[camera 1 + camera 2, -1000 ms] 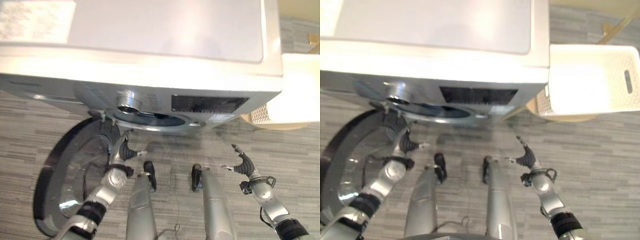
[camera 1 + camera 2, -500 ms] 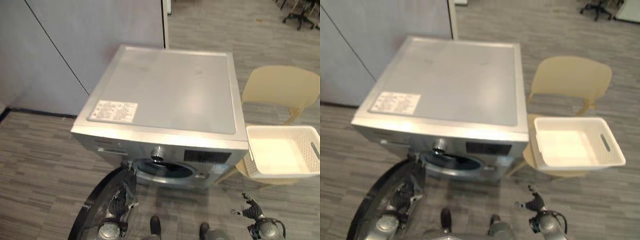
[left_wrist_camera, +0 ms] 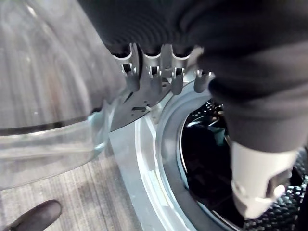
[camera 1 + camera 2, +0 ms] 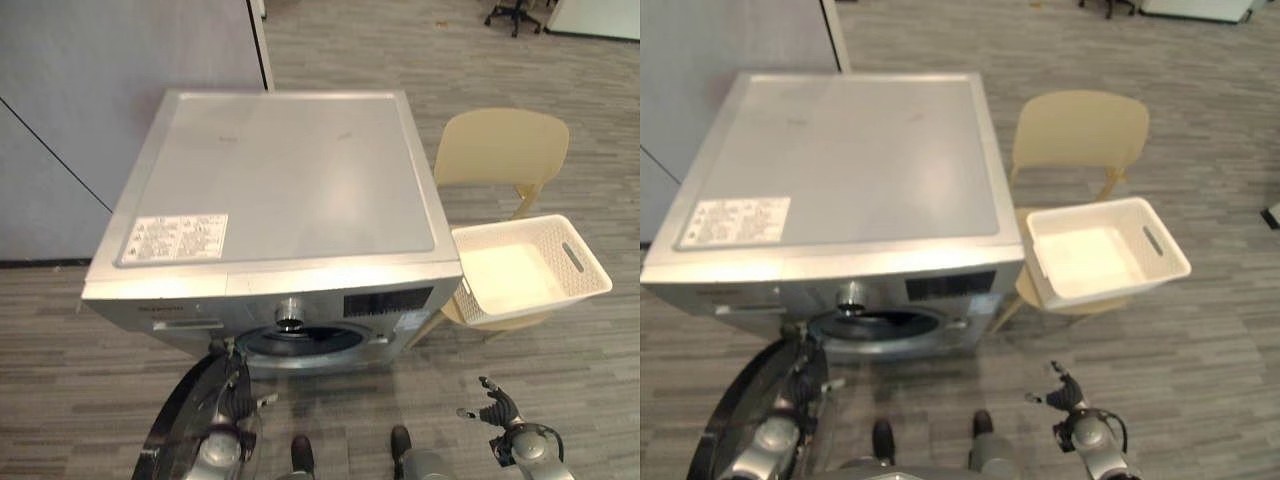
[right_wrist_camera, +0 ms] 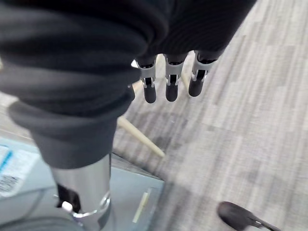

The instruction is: Grab the laundry basket,head to the washer,open it,put in the laundry and shut it.

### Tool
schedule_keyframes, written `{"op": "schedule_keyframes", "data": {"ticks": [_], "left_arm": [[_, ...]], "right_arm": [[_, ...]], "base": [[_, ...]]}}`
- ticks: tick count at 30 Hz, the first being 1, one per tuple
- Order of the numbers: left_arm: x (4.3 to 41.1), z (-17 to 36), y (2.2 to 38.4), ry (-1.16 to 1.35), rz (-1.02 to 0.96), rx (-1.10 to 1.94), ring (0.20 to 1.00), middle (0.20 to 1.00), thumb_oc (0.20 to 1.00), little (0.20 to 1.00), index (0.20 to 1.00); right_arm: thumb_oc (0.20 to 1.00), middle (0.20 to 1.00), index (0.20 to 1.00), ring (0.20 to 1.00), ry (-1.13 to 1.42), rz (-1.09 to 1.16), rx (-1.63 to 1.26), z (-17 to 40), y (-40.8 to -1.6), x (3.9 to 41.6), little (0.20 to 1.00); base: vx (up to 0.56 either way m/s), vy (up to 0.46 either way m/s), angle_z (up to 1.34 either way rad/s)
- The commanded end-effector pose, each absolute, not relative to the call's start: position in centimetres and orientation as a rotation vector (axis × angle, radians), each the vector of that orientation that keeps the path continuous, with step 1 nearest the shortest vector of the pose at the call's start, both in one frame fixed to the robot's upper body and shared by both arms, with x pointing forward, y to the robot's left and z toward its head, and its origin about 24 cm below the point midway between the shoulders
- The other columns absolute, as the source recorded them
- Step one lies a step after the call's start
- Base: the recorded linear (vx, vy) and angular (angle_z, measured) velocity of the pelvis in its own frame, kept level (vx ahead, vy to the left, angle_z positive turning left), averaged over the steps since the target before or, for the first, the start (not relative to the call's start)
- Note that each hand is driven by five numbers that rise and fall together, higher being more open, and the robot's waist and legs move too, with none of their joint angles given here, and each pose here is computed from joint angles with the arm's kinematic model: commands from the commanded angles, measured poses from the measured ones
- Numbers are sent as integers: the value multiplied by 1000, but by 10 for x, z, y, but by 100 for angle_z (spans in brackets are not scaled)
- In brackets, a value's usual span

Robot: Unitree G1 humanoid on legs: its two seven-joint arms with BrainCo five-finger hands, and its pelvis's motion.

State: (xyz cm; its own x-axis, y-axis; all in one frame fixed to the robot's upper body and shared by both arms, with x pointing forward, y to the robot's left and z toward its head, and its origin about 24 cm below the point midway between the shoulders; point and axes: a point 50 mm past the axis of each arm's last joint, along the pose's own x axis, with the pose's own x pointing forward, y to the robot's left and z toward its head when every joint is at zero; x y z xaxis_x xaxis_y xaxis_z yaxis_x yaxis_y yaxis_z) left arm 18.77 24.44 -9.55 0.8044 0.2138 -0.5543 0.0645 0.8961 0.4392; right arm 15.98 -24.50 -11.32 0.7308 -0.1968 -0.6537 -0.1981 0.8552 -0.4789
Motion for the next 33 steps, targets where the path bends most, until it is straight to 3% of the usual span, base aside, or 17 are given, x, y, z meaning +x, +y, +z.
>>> {"op": "schedule_keyframes", "data": {"ticks": [1,5,10,20,26,33], "left_arm": [[194,-82,261,567,149,482,1000,1000,1000,1000,1000],[198,-79,256,545,141,465,1000,1000,1000,1000,1000],[201,-76,246,508,189,369,1000,1000,1000,1000,1000],[185,-84,241,544,197,338,1000,1000,1000,1000,1000],[191,-64,250,451,184,371,1000,1000,1000,1000,1000],[212,-12,288,242,291,489,1000,1000,1000,1000,1000]], "right_arm": [[1000,1000,1000,1000,715,-11,-528,-109,-239,167,1000],[1000,1000,1000,1000,752,10,-534,-116,-234,160,1000],[1000,1000,1000,1000,621,16,-621,-92,-242,190,1000],[1000,1000,1000,1000,679,-22,-590,-101,-248,177,1000],[1000,1000,1000,1000,695,1,-572,-106,-241,171,1000],[1000,1000,1000,1000,693,46,-575,-106,-238,168,1000]], "base": [[-134,-94,28],[-188,-197,26],[-448,-316,16],[-50,-15,51],[58,35,22],[29,30,5]]}}
